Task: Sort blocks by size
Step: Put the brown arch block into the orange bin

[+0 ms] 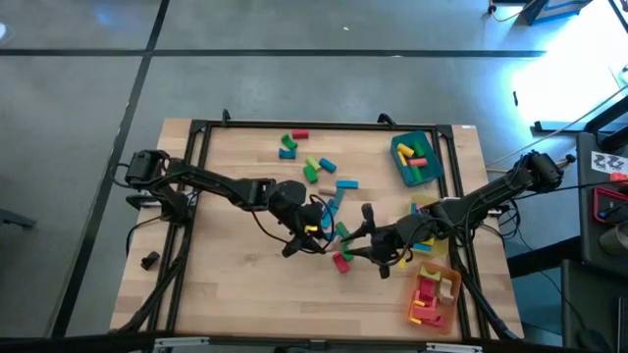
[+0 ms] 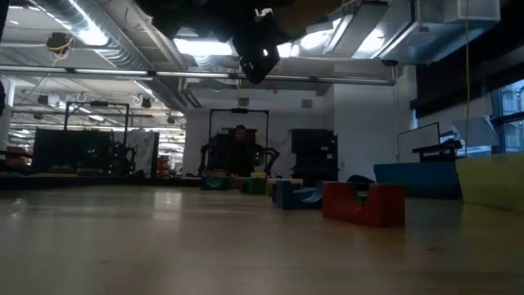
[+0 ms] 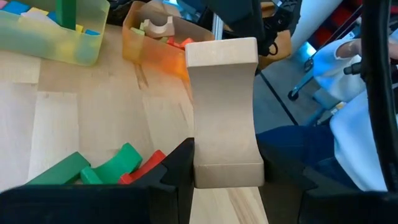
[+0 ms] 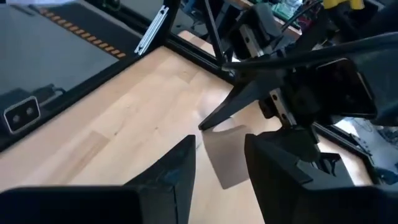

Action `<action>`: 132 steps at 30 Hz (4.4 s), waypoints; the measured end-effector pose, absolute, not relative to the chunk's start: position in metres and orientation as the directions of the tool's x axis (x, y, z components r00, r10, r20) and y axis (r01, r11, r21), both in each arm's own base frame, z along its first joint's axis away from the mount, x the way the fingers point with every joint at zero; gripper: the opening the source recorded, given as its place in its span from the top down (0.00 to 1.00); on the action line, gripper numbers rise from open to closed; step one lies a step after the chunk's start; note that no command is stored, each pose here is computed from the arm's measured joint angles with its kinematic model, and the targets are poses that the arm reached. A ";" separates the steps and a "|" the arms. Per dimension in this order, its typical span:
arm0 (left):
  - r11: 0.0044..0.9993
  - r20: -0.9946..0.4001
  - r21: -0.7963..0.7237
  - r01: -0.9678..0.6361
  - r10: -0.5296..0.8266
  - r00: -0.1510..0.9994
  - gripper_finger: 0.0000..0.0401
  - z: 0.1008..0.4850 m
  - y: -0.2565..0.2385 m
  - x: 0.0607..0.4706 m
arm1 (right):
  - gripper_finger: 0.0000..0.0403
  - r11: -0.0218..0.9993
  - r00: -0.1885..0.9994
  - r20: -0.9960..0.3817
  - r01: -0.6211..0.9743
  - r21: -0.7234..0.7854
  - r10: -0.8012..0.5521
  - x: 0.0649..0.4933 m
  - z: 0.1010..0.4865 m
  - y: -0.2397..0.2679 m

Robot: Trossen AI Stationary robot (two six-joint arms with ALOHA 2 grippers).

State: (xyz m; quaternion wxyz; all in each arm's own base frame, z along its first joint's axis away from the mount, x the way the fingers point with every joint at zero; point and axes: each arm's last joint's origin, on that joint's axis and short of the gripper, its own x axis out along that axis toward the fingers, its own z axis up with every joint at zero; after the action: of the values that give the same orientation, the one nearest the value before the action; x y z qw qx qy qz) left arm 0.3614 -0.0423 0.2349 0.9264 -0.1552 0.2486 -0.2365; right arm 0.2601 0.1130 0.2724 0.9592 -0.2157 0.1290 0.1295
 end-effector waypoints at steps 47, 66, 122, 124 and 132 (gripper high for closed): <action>0.964 -0.369 -0.071 0.257 -0.265 0.891 0.68 0.240 -0.057 0.364 | 0.24 0.993 0.929 -0.367 0.074 0.092 -0.035 0.269 0.266 0.110; 0.966 -0.381 -0.035 0.257 -0.250 0.890 0.68 0.239 -0.060 0.363 | 0.66 0.993 0.920 -0.390 0.014 0.120 0.034 0.272 0.260 0.114; 0.998 -0.587 -0.060 -0.029 -0.012 0.809 0.40 0.219 -0.022 0.357 | 0.61 0.806 0.055 -0.897 0.419 0.419 0.438 0.183 0.255 0.138; 0.997 -0.587 -0.060 -0.052 0.007 0.809 0.40 0.219 -0.013 0.357 | 0.64 0.804 0.031 -0.899 0.435 0.406 0.437 0.174 0.255 0.148; 0.983 -0.587 -0.047 -0.175 0.114 0.801 0.40 0.219 0.025 0.356 | 0.58 0.821 -0.005 -0.920 0.452 0.348 0.392 0.144 0.253 0.178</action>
State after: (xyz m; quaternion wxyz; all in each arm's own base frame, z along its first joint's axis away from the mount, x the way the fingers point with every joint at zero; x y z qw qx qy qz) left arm 0.3563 0.0246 0.2190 0.9478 -0.0494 0.3058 0.0763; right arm 0.1441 0.1783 0.2533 0.6393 0.2980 0.7085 -0.0233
